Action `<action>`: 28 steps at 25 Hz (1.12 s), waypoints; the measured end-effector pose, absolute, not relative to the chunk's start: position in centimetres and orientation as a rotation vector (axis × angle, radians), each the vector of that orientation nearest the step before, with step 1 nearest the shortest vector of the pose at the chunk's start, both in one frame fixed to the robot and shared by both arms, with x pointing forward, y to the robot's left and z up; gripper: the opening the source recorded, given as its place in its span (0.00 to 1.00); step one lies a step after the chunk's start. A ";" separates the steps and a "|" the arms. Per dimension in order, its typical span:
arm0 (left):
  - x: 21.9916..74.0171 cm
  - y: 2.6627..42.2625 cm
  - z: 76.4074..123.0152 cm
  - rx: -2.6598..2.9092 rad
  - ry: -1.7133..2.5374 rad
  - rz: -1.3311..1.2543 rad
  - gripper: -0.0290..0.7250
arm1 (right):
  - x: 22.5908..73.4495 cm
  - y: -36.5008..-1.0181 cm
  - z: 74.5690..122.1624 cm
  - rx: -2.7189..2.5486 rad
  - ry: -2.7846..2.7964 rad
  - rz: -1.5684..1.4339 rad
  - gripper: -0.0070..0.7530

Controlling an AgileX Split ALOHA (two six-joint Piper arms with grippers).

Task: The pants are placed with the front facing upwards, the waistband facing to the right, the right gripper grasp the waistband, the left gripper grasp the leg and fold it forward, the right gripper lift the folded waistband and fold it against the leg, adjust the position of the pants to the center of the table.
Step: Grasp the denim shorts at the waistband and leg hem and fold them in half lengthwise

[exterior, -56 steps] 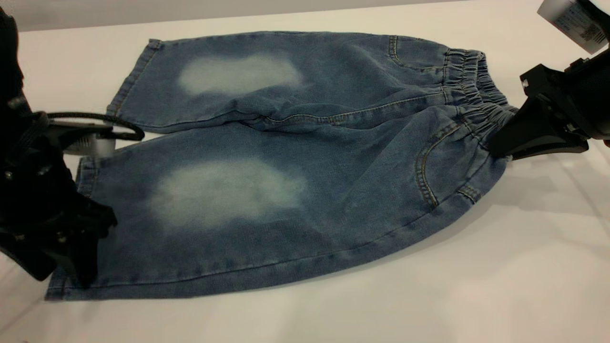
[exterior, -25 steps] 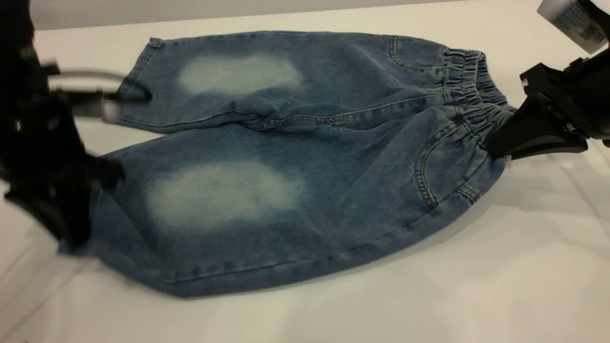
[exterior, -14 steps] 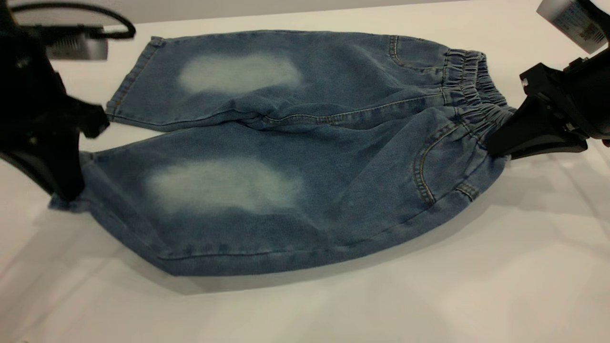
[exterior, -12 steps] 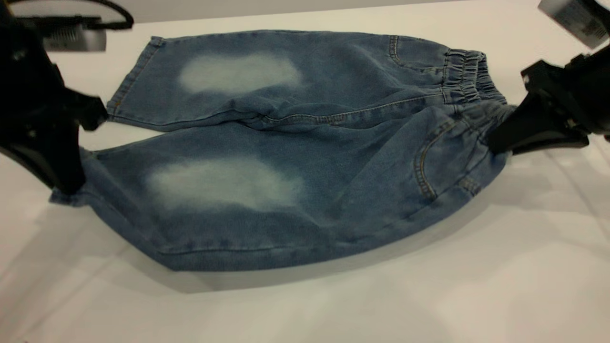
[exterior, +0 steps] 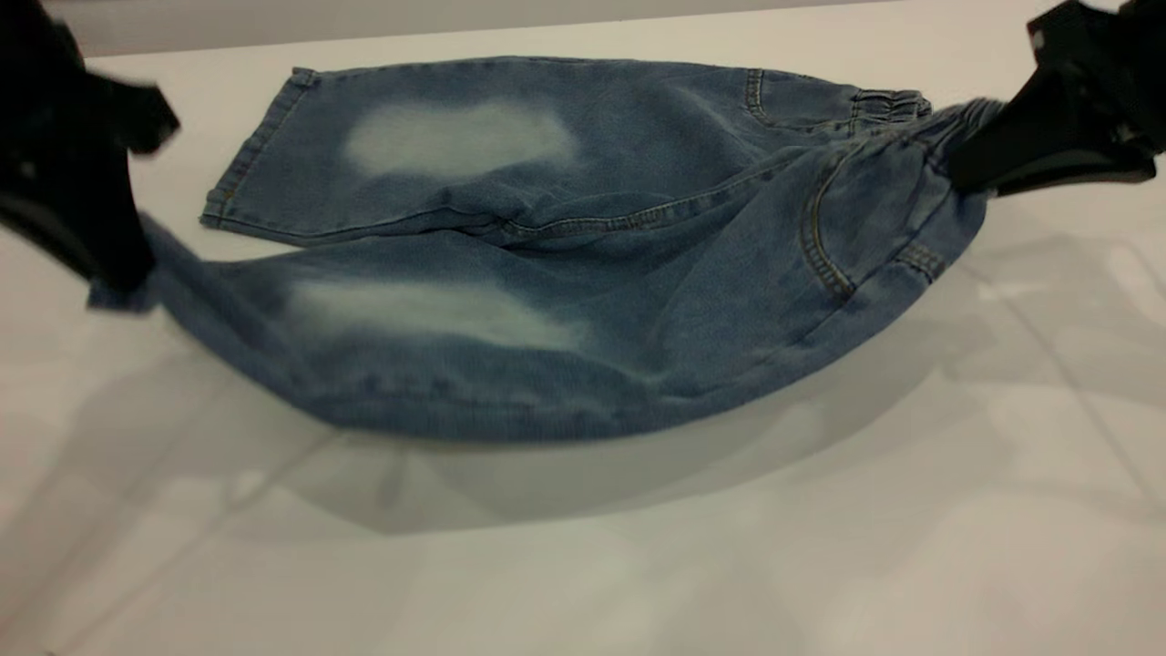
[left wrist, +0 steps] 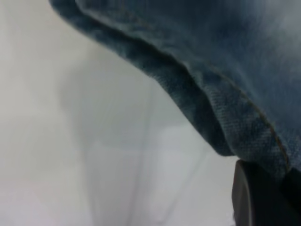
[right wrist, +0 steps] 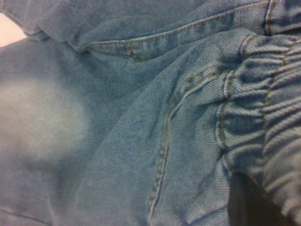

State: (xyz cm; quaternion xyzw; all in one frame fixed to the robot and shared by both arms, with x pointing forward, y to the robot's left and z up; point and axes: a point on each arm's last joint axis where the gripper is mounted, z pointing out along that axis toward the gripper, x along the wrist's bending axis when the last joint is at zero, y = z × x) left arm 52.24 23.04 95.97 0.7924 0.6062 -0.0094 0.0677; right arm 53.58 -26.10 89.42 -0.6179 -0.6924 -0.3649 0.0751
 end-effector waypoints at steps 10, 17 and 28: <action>54.9 22.5 99.9 2.275 1.720 0.163 0.11 | 53.6 -26.1 90.3 -1.859 -2.079 -1.125 0.06; 55.9 22.4 100.3 2.207 1.677 0.261 0.11 | 54.1 -26.1 90.6 -1.862 -2.082 -1.148 0.06; 57.5 22.2 99.4 2.141 1.626 0.369 0.11 | 56.3 -26.3 92.5 -1.858 -2.117 -1.204 0.06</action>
